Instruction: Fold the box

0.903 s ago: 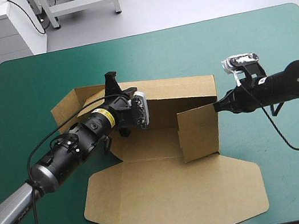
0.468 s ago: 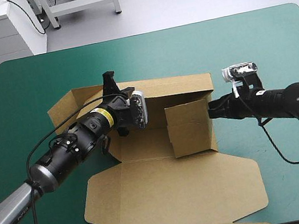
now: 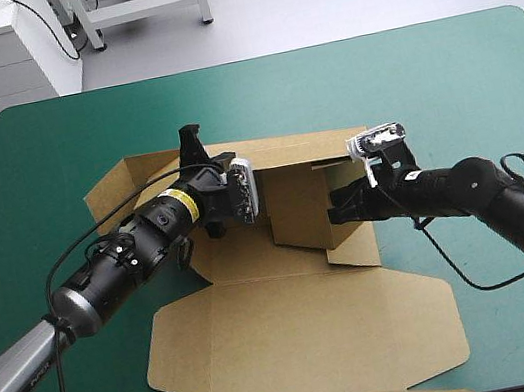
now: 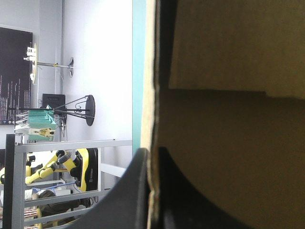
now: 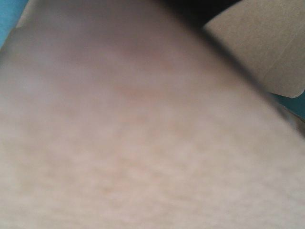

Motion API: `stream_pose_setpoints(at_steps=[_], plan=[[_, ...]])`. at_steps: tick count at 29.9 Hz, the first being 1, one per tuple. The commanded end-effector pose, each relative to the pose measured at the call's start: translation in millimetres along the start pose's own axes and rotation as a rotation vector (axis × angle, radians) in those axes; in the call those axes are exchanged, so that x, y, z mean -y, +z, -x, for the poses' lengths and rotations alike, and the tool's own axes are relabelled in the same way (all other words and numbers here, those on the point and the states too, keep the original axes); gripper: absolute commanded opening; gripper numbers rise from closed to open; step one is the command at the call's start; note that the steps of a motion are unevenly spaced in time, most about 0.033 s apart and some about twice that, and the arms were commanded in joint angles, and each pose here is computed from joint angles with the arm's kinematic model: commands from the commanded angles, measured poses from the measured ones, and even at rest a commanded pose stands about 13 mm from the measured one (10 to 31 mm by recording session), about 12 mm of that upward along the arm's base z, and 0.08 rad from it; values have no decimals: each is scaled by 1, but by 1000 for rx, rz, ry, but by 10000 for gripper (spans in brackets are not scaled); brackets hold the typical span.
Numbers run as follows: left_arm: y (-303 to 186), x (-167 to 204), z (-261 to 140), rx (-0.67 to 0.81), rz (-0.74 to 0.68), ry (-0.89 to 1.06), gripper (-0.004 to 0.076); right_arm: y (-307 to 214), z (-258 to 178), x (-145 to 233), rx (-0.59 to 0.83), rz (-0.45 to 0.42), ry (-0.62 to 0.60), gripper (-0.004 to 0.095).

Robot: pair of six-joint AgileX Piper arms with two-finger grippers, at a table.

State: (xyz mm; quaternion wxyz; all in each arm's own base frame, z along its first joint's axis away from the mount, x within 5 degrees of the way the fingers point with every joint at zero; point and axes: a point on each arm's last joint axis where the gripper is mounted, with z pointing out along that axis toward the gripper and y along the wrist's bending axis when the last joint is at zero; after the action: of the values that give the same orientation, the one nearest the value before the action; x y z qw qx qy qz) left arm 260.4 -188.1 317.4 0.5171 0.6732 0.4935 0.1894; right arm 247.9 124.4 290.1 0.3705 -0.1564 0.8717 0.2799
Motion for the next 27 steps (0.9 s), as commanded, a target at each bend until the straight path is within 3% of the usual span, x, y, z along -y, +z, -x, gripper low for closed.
stream_pose_setpoints(at_steps=[1, 9, 18, 27], plan=[[-11, -17, 8, 50, 79, -47, -8, -9, 12, -15, 76, 33, -10, -12], [-11, -16, 8, 49, 78, -44, -8, -3, 2, -54, 55, 126, -108, -2], [-11, -16, 7, 46, 75, -45, -8, 8, 2, -78, 176, 71, -182, 4], [-11, -16, 7, 46, 75, -45, -8, 13, 0, -68, 150, -33, -219, 5]])
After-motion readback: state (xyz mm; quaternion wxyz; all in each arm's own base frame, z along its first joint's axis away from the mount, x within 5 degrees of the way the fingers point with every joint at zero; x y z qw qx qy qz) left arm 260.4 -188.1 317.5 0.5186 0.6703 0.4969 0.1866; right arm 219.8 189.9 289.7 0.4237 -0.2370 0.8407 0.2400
